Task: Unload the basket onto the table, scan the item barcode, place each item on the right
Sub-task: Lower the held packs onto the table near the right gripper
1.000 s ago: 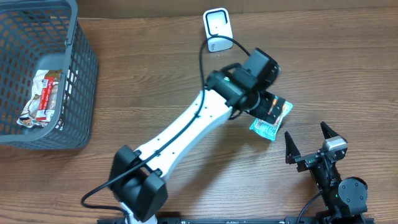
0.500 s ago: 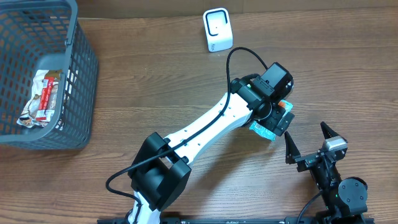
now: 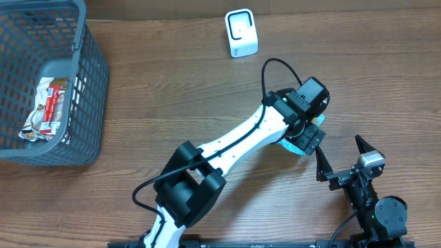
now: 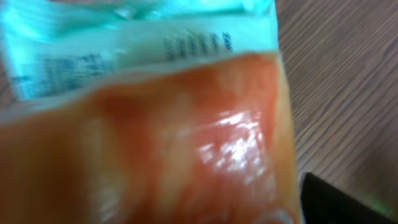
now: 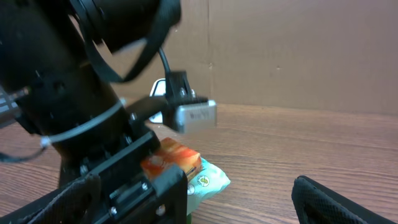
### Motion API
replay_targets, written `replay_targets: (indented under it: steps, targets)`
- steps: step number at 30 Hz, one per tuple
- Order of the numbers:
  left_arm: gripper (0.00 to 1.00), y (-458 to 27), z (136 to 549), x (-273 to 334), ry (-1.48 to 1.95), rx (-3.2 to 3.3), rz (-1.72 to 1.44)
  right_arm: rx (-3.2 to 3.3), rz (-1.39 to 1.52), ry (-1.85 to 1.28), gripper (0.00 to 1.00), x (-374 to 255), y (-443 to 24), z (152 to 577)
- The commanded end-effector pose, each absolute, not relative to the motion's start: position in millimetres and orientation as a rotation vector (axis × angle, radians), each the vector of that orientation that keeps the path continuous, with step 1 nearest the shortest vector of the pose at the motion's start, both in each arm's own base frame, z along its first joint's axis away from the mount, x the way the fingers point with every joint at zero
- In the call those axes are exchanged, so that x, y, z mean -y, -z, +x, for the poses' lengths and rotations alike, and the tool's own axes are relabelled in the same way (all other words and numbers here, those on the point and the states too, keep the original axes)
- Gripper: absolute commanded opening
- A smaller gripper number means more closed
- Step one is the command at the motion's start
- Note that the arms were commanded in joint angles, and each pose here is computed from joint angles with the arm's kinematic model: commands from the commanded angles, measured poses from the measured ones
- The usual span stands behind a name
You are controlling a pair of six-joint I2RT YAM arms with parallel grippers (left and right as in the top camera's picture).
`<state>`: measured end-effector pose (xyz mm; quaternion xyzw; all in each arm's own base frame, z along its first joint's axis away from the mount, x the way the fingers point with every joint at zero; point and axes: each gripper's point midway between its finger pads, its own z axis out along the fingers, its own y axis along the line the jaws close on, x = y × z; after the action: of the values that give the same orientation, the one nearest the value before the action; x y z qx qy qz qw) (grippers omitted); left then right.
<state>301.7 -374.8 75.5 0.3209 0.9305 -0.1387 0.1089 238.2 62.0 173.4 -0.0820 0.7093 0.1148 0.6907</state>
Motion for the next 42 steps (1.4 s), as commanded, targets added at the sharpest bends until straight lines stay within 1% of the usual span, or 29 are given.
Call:
replay_targets:
  steps: [1,4,6,10,11,12,14,15,17,25,30,38,42]
  targets:
    - [0.77,-77,304,379,0.401,-2.71,0.968,-1.587,-0.177,-0.247,1.0,-60,-170,239]
    - [0.72,-80,306,379,0.4,-2.703,0.963,-1.587,-0.177,-0.247,1.0,-60,-170,239]
    - [0.71,-82,308,381,0.406,-2.697,0.958,-1.587,-0.177,-0.247,1.0,-60,-170,239]
    - [0.72,-87,310,383,0.414,-2.686,0.952,-1.587,-0.177,-0.247,1.0,-60,-170,239]
    - [0.73,-87,310,383,0.414,-2.686,0.951,-1.587,-0.177,-0.247,1.0,-60,-170,239]
    - [0.77,-87,310,383,0.414,-2.686,0.952,-1.587,-0.177,-0.247,1.0,-60,-170,239]
    - [0.89,-87,310,383,0.413,-2.687,0.952,-1.587,-0.177,-0.247,1.0,-60,-170,239]
    - [0.9,-87,310,383,0.414,-2.686,0.952,-1.587,-0.177,-0.247,1.0,-60,-170,239]
    - [0.88,-88,311,384,0.417,-2.682,0.95,-1.587,-0.177,-0.247,1.0,-60,-170,239]
    - [0.77,-100,316,391,0.436,-2.649,0.942,-1.587,-0.177,-0.247,1.0,-60,-170,239]
    - [0.75,-101,315,389,0.431,-2.659,0.945,-1.587,-0.177,-0.247,1.0,-60,-170,239]
    - [0.75,-94,314,377,0.34,-2.691,0.942,-1.587,-0.177,-0.247,1.0,-60,-170,239]
    - [0.68,-95,314,378,0.345,-2.69,0.93,-1.587,-0.177,-0.247,1.0,-60,-170,239]
